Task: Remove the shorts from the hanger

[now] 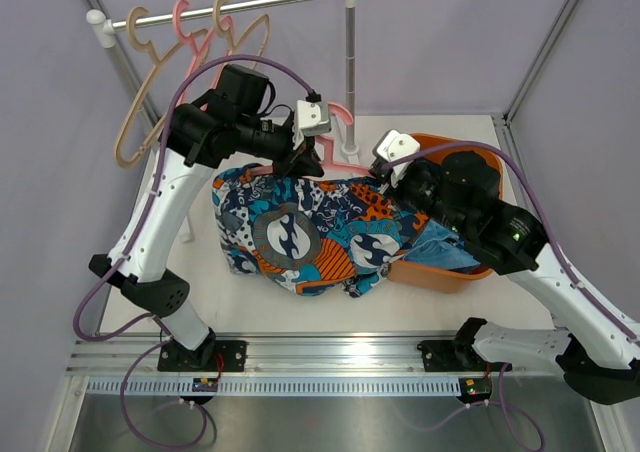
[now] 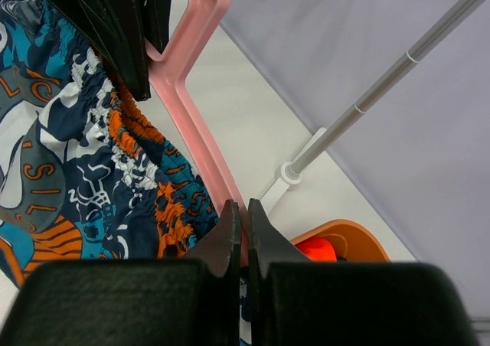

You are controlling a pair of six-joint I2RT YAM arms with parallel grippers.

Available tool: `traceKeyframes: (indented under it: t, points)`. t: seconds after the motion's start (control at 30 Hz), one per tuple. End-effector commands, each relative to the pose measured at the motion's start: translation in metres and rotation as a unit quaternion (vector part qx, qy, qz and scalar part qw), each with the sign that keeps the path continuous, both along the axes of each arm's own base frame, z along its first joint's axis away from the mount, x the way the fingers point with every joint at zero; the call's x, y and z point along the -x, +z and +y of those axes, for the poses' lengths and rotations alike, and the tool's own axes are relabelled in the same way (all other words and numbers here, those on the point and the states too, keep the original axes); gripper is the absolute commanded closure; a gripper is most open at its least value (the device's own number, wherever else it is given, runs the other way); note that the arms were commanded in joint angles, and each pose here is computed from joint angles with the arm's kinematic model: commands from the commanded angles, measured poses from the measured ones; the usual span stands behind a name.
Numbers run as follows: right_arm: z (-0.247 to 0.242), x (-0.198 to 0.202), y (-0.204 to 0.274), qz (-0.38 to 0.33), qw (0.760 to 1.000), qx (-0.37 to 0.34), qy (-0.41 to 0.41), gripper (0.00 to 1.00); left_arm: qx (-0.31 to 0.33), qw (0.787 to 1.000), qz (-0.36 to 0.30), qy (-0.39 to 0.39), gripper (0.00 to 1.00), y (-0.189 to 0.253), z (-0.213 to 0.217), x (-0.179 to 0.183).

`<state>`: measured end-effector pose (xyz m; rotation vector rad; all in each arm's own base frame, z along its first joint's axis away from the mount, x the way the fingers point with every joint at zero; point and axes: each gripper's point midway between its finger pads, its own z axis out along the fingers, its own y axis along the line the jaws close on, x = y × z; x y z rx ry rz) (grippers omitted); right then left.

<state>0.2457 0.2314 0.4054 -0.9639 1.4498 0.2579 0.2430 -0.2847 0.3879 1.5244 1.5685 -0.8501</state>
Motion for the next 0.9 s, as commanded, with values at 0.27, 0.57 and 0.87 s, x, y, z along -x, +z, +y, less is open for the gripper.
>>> traceKeyframes:
  t: [0.27,0.57,0.87]
  points:
    - [0.003,-0.033,0.05,-0.046,0.991,-0.096,-0.079,0.8,0.077,0.995,-0.052,0.034,1.0,0.052,0.006,0.011]
    - [-0.015,-0.055,0.068,0.009,0.973,-0.124,-0.193,0.3,0.102,0.983,-0.091,0.119,1.0,0.08,0.027,0.005]
    - [-0.021,-0.069,0.082,0.058,0.946,-0.168,-0.27,0.21,0.13,0.967,-0.082,0.205,1.0,0.085,0.034,-0.016]
